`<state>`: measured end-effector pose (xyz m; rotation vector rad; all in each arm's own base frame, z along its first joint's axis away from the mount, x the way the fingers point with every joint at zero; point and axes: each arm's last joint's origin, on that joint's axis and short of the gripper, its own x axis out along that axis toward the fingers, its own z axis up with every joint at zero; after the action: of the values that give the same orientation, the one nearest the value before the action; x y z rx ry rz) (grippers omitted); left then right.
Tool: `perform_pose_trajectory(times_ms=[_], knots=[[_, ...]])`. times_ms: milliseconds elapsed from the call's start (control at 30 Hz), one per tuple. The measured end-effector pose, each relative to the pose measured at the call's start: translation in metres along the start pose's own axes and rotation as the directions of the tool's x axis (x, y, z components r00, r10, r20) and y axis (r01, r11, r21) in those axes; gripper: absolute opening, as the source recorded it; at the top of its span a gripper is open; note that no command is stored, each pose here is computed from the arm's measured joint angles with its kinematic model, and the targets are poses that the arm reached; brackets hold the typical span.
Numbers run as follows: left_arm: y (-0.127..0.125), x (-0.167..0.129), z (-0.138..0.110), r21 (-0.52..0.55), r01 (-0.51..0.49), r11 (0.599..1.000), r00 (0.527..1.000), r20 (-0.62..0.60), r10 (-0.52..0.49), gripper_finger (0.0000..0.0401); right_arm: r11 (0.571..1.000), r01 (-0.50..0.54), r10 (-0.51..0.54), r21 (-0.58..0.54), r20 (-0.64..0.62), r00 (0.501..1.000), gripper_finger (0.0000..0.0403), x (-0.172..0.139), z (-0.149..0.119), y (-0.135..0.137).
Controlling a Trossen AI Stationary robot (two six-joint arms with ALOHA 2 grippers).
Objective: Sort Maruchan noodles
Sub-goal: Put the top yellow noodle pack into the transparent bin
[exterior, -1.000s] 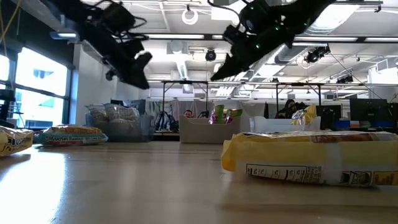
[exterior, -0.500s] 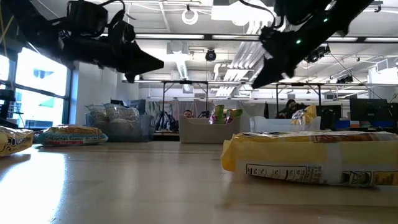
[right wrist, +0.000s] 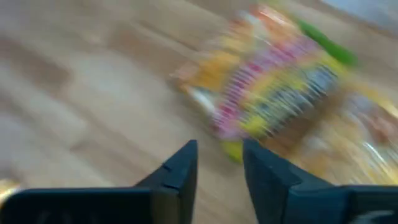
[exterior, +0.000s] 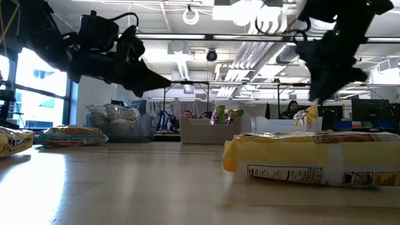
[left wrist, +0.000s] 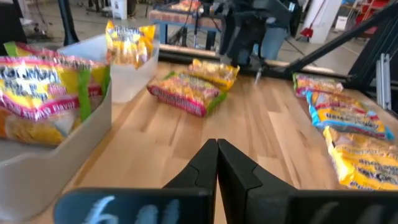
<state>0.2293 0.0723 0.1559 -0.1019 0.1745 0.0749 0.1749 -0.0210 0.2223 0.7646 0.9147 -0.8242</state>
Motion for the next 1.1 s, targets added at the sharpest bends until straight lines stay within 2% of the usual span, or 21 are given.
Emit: perform_pose_trajectory(times_ms=[100, 200, 300, 500, 600, 700, 867, 1100], knots=[[0.001, 0.002, -0.003, 0.006, 0.0, 1.0, 1.0, 0.002, 0.0, 0.0001, 0.984, 0.144, -0.14, 0.105, -0.037, 0.989, 0.0142, -0.001, -0.006, -0.012], [0.001, 0.003, -0.004, 0.012, 0.0, 1.0, 1.0, -0.005, 0.0, 0.0001, 0.953, 0.272, -0.265, 0.132, -0.073, 0.962, 0.0144, 0.0, -0.011, -0.021], [0.001, 0.003, -0.004, 0.013, 0.0, 1.0, 1.0, -0.007, 0.0, 0.0001, 0.926, 0.355, -0.343, 0.129, -0.11, 0.933, 0.0118, 0.007, -0.012, -0.023], [0.001, 0.003, -0.004, 0.017, 0.0, 1.0, 1.0, -0.007, 0.0, 0.0, 0.878, 0.472, -0.456, 0.075, -0.168, 0.874, 0.0016, 0.033, -0.009, -0.019], [0.001, 0.003, -0.004, 0.024, -0.001, 1.0, 1.0, -0.007, 0.001, 0.0, 0.852, 0.522, -0.505, 0.03, -0.213, 0.836, 0.0013, 0.046, -0.009, -0.018], [0.001, 0.003, -0.004, 0.024, 0.0, 1.0, 1.0, -0.005, 0.001, 0.0, 0.846, 0.534, -0.519, -0.016, -0.262, 0.814, 0.0021, 0.058, -0.011, -0.015], [0.001, 0.003, -0.004, 0.025, 0.0, 1.0, 1.0, -0.001, 0.0, 0.0001, 0.865, 0.483, -0.5, -0.132, -0.287, 0.817, 0.0004, 0.07, -0.013, -0.009], [0.001, 0.003, -0.004, 0.047, -0.005, 0.999, 1.0, -0.006, 0.005, 0.0, 0.914, 0.282, -0.361, -0.292, -0.264, 0.895, 0.0002, 0.065, -0.016, 0.019]])
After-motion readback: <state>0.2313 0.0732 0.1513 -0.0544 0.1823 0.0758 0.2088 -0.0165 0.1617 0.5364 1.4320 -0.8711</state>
